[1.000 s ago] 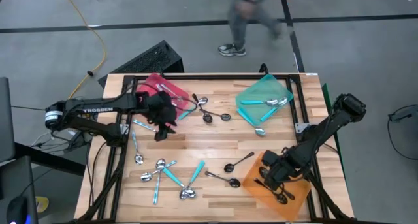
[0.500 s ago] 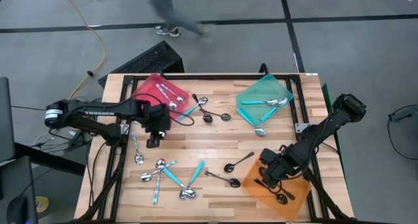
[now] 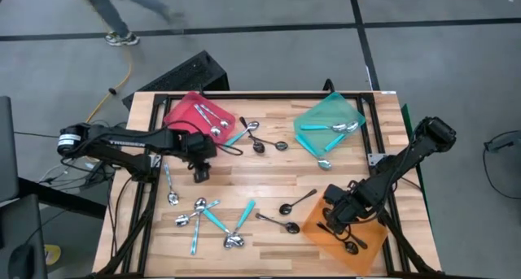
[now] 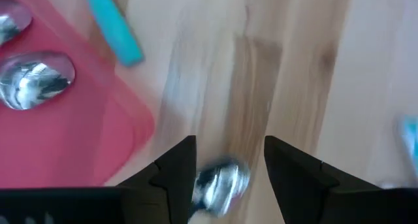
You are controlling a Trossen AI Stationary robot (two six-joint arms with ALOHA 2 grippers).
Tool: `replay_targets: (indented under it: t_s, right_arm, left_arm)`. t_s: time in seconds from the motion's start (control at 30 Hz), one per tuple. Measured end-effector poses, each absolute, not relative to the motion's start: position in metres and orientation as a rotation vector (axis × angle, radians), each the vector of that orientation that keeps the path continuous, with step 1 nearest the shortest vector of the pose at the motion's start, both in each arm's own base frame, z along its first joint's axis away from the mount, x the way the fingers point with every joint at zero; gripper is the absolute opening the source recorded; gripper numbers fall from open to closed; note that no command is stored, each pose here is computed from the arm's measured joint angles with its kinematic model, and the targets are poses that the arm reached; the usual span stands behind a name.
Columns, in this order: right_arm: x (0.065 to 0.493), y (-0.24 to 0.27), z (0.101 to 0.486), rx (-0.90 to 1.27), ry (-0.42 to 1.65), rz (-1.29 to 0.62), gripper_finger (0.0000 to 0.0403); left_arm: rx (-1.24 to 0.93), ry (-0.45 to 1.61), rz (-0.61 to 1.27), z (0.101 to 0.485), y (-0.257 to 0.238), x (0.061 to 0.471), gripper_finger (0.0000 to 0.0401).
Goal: Sort silverware by color (type)
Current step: Put the blue patterned spoon into the red bin
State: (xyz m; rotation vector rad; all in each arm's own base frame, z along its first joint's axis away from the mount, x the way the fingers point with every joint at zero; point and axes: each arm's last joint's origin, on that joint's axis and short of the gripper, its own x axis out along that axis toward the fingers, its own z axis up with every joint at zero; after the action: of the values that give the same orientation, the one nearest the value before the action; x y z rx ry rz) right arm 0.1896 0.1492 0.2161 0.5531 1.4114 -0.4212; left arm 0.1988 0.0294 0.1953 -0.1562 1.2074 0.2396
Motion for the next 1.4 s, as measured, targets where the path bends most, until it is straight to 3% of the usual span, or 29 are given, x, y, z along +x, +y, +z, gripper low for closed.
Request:
replay_targets:
  t_s: [0.17, 0.6, 0.73, 0.93, 1.4]
  right_arm:
    - [0.190, 0.149, 0.216, 0.561, 1.405, -0.424, 0.0188]
    - [0.190, 0.149, 0.216, 0.527, 1.406, -0.406, 0.0180]
    - [0.190, 0.149, 0.216, 0.526, 1.405, -0.407, 0.0180]
    - [0.190, 0.149, 0.216, 0.532, 1.403, -0.412, 0.0180]
    - [0.190, 0.149, 0.216, 0.530, 1.401, -0.408, 0.0180]
  left_arm:
    - [-0.358, 1.259, 0.356, 0.175, 0.023, 0.197, 0.0165]
    - [-0.189, 1.418, 0.552, 0.142, 0.002, 0.197, 0.0160]
    - [-0.172, 1.468, 0.537, 0.132, -0.001, 0.202, 0.0124]
    - [-0.159, 1.445, 0.572, 0.131, -0.001, 0.202, 0.0019]
    - [-0.287, 1.337, 0.429, 0.156, -0.004, 0.196, 0.0000]
